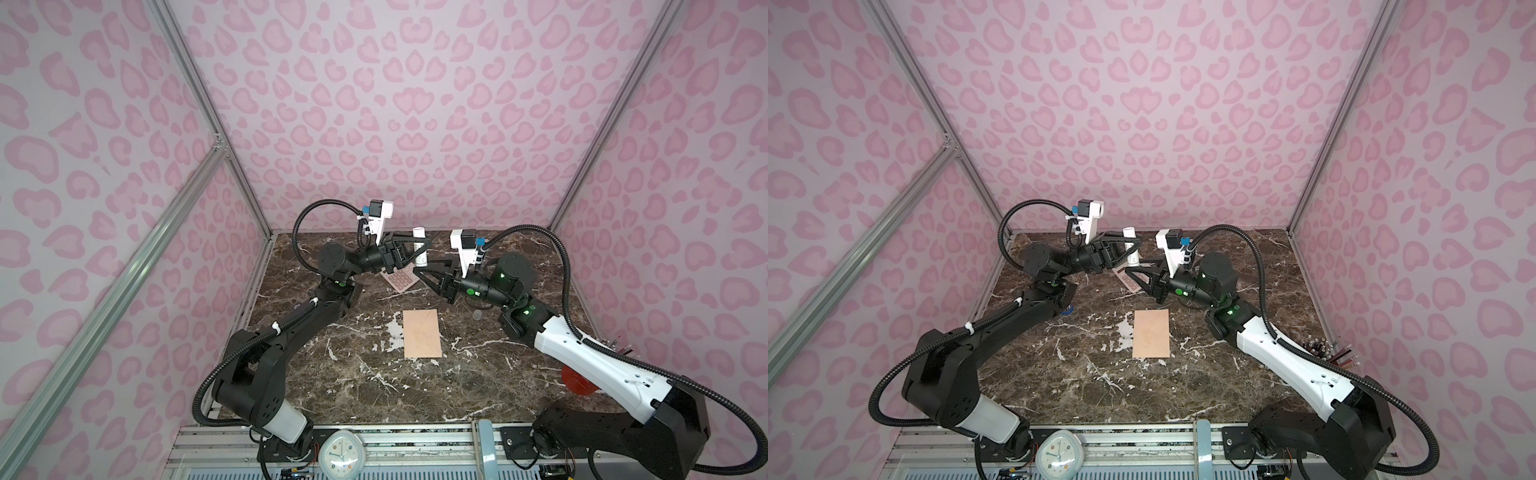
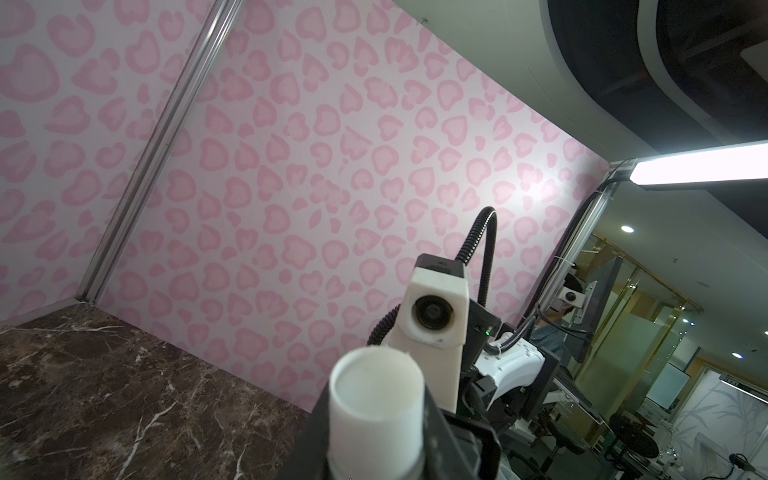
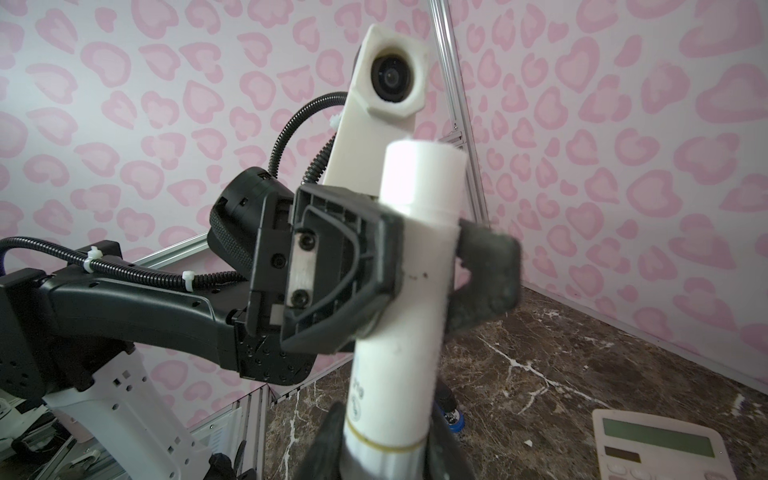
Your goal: Place the letter into the envelope and seal it
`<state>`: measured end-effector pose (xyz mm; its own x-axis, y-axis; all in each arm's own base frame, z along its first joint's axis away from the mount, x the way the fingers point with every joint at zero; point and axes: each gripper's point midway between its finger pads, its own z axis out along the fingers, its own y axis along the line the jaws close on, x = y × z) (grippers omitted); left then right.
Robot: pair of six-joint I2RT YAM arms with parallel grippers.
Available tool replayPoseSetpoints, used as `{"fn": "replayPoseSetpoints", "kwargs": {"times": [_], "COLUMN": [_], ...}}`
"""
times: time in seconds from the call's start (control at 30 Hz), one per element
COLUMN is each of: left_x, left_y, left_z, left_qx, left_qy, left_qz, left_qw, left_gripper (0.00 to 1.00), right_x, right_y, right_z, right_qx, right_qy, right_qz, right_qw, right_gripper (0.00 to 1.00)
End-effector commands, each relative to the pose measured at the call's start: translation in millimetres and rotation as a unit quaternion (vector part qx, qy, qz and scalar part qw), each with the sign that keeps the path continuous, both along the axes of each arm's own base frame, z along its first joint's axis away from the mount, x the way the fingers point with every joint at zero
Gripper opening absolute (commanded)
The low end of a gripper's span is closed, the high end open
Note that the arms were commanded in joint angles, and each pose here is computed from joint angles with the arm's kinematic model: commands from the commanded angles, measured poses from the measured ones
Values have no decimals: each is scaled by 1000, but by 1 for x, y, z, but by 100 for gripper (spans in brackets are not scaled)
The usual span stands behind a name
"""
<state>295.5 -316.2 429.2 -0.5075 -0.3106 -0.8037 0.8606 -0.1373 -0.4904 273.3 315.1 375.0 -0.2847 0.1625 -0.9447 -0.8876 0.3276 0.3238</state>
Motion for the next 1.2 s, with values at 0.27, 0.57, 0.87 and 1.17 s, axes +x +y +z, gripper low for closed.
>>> {"fn": "replayPoseSetpoints", "kwargs": {"times": [0.27,0.57,0.87,1.17], "left_x": [10,21,28,12], "left_y": [2,2,10,9], "left_z": [-3,-17,-9,11], "left_qx": [28,64,57,9], "left_qy": [-38,-48,-49,-47], "left_qz": [80,152,180,100], "left_qw": [996,985,981,994], "left_gripper": [4,4,4,4], "right_x": [13,11,5,7], "right_y": [-3,12,-3,-23], "right_z": [6,16,-5,-8], "right_qx": [5,-21,-45,-9], "right_qy": [-1,-27,-30,-3], "right_qz": [-48,-97,-92,-54], "right_qw": [999,995,994,999], "right_gripper": [11,17,37,45]}}
